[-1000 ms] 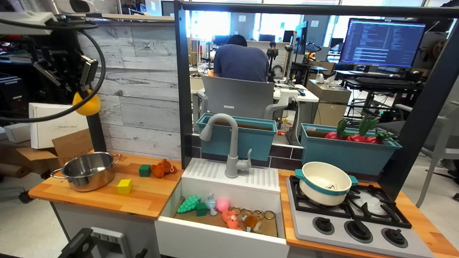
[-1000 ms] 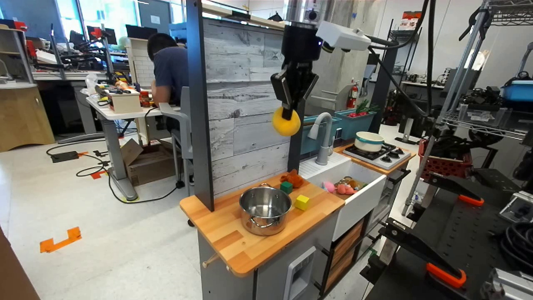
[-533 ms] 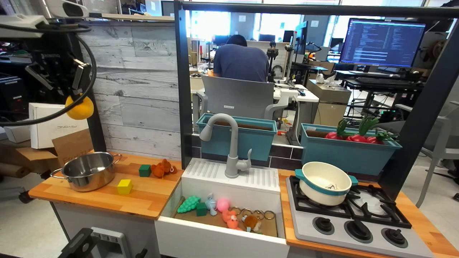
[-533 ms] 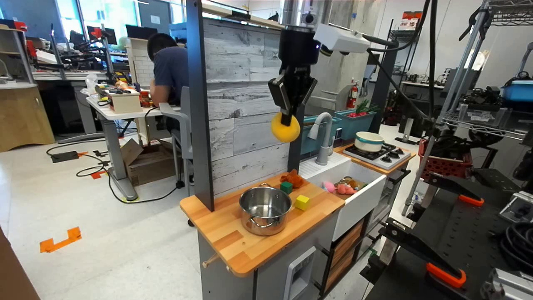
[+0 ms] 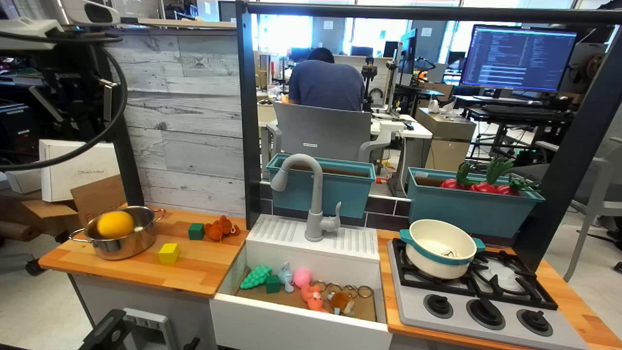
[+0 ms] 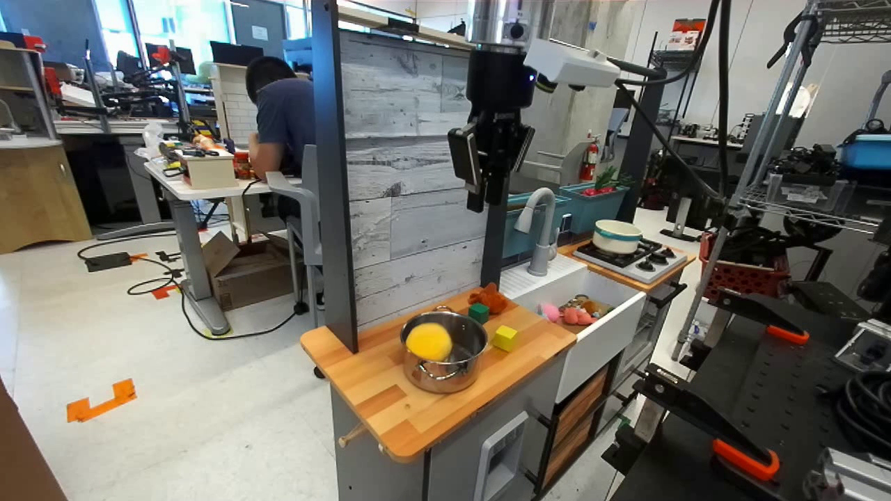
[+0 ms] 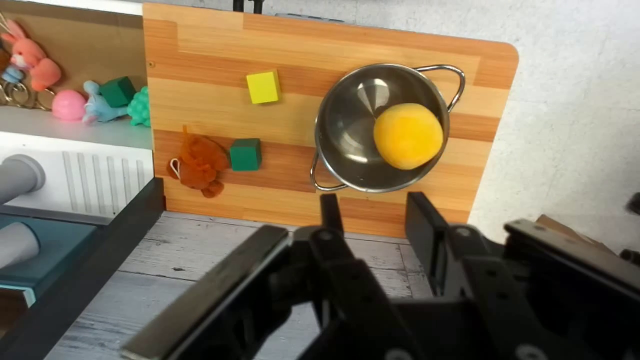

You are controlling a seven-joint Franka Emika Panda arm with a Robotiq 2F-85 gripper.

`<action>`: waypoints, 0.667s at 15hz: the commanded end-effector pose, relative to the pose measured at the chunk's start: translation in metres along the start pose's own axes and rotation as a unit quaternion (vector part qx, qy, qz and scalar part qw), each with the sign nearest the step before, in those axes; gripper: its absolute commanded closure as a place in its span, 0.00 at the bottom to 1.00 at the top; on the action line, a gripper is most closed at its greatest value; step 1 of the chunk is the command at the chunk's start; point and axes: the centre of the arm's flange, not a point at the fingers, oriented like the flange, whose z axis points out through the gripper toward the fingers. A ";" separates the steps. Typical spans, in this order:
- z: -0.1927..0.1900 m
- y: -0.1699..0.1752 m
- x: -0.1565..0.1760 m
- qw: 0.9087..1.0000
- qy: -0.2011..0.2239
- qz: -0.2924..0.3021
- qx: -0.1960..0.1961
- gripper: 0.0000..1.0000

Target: Put the yellow plushie in the silver pot

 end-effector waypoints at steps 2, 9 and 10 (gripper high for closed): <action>0.000 0.000 0.000 1.000 -0.001 0.000 0.000 0.60; 0.000 0.000 0.000 1.000 -0.001 0.000 0.000 0.60; 0.000 0.000 0.000 1.000 -0.001 0.000 0.000 0.60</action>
